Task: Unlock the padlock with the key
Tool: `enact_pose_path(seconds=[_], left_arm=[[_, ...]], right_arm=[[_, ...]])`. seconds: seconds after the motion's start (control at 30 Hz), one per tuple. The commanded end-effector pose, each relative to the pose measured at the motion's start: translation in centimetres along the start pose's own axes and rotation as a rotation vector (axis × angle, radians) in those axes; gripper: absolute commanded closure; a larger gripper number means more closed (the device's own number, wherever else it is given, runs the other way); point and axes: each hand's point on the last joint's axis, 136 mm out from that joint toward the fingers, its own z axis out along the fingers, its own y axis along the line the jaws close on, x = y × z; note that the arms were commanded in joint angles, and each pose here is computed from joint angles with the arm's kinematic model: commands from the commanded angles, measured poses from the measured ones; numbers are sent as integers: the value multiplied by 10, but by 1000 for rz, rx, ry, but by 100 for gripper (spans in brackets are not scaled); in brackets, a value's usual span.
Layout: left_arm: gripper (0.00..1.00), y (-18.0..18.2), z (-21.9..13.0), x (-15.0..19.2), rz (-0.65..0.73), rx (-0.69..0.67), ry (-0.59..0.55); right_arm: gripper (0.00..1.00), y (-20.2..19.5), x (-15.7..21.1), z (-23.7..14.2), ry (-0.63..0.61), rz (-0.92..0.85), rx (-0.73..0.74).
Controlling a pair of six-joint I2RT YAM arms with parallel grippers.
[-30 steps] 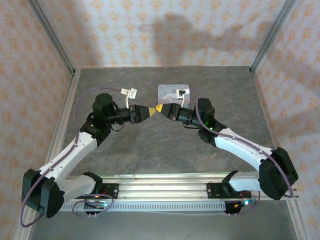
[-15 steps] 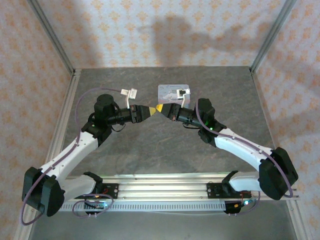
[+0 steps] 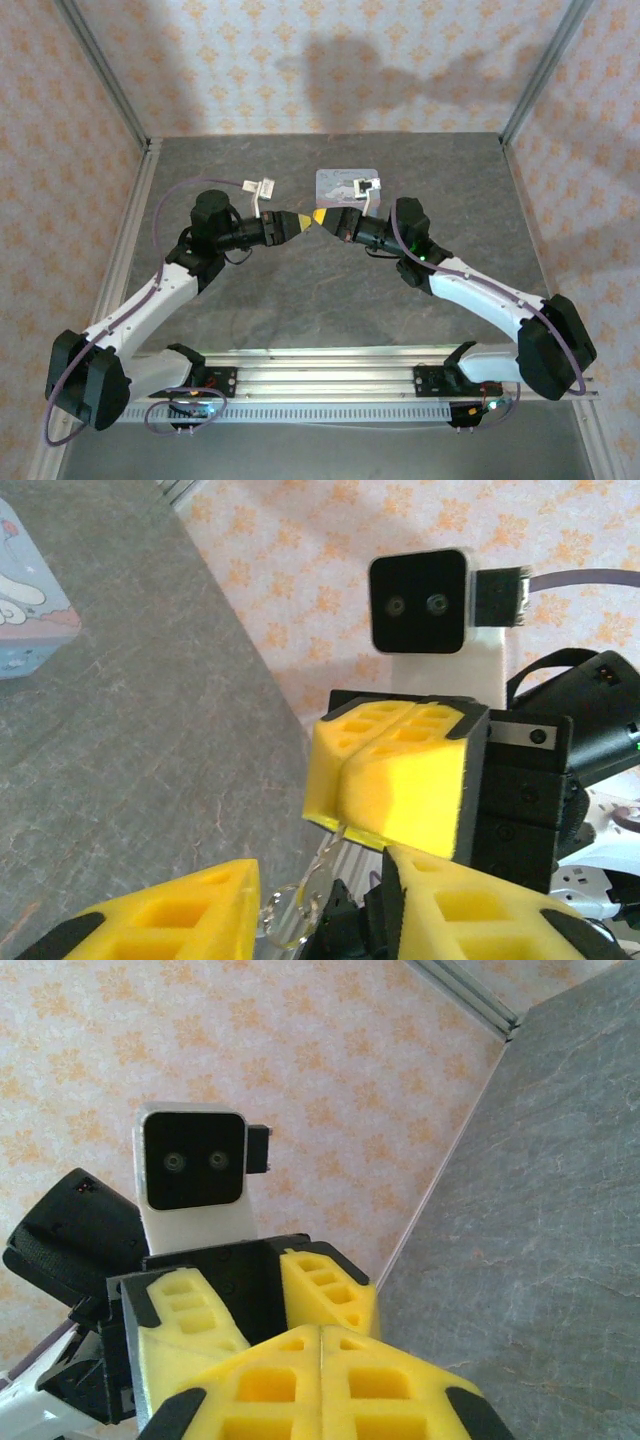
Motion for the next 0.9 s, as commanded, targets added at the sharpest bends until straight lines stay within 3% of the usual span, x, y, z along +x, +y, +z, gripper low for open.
enact_pose_path(seconds=[0.0, 0.4, 0.73, 0.87], left_arm=[[68, -8, 1, 1, 18, 47, 7], [69, -4, 4, 7, 9, 46, 29], [76, -9, 5, 6, 15, 59, 38], [86, -9, 5, 6, 18, 62, 41]], right_arm=[[100, 15, -10, -6, -48, -41, -44], [100, 15, -12, -6, -61, -42, -43], [100, 13, -13, -3, -61, -41, -44], [100, 12, -13, -2, -62, -40, -43]])
